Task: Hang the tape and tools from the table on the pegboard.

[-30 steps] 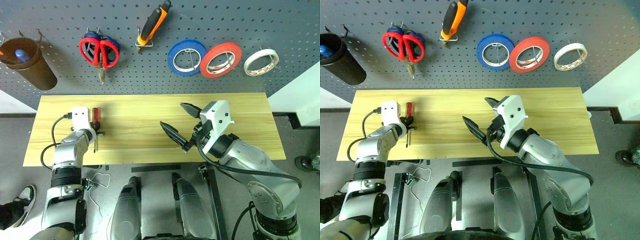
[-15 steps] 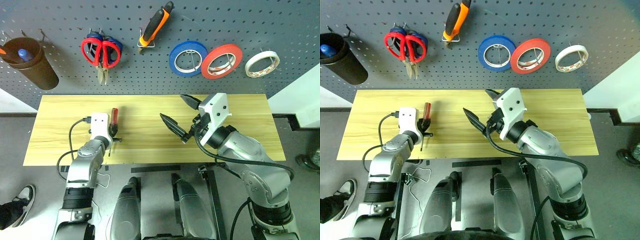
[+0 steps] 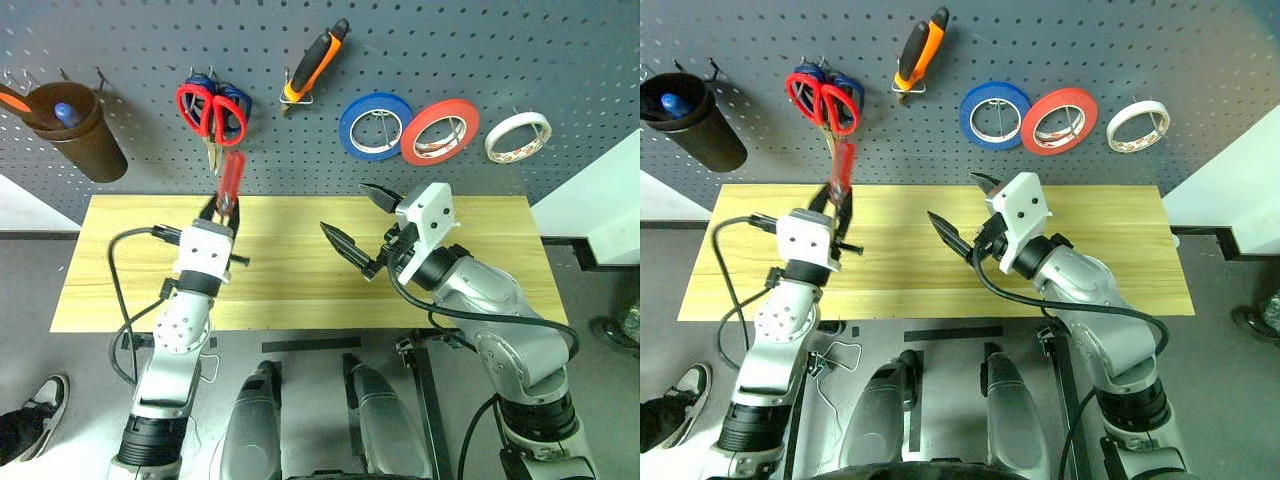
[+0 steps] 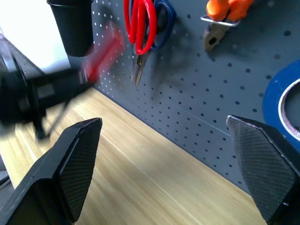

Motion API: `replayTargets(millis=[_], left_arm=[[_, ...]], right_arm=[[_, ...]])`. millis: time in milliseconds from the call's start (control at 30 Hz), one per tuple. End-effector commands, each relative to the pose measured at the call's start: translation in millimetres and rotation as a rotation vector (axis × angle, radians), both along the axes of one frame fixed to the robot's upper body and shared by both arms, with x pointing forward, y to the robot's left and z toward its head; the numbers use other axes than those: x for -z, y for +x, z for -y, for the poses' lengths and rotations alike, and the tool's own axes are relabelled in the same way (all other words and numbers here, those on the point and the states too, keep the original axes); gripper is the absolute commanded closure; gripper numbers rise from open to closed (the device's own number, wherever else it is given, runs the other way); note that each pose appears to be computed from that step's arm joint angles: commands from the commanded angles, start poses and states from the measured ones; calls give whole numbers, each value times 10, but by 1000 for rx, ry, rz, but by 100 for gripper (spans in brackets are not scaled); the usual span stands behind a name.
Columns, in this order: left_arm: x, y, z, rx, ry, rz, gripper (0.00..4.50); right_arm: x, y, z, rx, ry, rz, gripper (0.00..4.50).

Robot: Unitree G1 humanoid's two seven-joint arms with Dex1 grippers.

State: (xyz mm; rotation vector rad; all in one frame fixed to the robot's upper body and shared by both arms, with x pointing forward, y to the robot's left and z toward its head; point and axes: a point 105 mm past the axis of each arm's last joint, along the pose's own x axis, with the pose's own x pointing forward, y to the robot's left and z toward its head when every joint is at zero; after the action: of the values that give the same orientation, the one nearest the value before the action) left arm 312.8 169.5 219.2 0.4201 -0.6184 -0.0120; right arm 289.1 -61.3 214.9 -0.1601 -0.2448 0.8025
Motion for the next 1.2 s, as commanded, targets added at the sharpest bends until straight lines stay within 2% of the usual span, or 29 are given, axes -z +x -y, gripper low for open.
replayTargets(millis=[33, 133, 233, 367, 600, 800, 1033, 1200], left_arm=[[-541, -112, -95, -26, 29, 245, 364], [-937, -167, -26, 5, 106, 411, 364], [-1221, -255, 92, 39, 153, 529, 364], [-1481, -277, 84, 31, 153, 608, 364], [-1535, -34, -237, -109, 174, 612, 364], [-1609, 17, -350, -157, 182, 644, 364], [-1804, -40, -435, -209, 217, 721, 364], [-1804, -23, -593, -265, 225, 707, 364]], right_arm=[[-100, -37, -30, -26, 10, 56, 0], [-95, -34, -37, -30, 10, 58, 0], [-85, -33, -36, -30, 7, 57, 0], [-92, -47, -32, -32, 7, 57, 0], [-82, -106, -66, -52, 16, 42, 0], [-23, -162, -80, -61, 19, 6, 0], [31, -222, -63, -67, 11, -32, 0], [38, -257, -42, -68, 6, -48, 0]])
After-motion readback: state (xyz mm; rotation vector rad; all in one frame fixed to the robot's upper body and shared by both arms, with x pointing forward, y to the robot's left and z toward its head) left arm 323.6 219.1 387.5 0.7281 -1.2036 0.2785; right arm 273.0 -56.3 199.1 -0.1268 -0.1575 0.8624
